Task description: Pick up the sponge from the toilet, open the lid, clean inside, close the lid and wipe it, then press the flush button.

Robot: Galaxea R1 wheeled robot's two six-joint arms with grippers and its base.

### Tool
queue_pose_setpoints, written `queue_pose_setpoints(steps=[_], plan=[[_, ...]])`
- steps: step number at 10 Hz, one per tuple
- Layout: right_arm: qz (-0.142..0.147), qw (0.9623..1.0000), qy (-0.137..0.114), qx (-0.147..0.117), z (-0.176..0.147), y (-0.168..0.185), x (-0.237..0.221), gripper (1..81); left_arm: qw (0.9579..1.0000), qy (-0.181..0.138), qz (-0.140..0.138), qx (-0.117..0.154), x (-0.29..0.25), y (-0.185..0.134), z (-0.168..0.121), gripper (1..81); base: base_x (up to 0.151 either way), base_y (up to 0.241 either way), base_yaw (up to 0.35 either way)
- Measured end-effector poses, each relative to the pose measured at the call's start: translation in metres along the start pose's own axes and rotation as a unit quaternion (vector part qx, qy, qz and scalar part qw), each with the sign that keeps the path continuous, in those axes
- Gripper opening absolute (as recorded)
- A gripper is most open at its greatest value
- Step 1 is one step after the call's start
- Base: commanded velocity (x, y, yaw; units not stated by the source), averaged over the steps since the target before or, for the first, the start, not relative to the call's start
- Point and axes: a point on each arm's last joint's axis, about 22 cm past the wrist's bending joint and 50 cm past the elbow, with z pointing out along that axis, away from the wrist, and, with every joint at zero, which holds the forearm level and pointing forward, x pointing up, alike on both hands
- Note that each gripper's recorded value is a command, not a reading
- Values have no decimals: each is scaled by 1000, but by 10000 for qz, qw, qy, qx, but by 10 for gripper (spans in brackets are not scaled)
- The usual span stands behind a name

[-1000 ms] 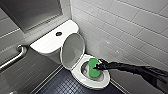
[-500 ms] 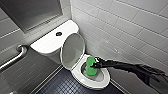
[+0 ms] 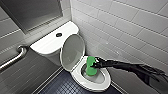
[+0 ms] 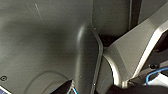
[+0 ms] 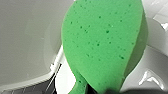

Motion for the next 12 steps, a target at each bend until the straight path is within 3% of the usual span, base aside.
queue_pose_setpoints(steps=[4, 12], plan=[[-191, 9996, 193, 39, 8, 1, 19, 10, 9997, 203, 132, -7, 40, -15, 26, 811, 0, 0, 0], [-351, 9992, 138, 104, 25, -10, 16, 10, 9999, 140, 99, -5, 35, -18, 31, 811, 0, 0, 0]])
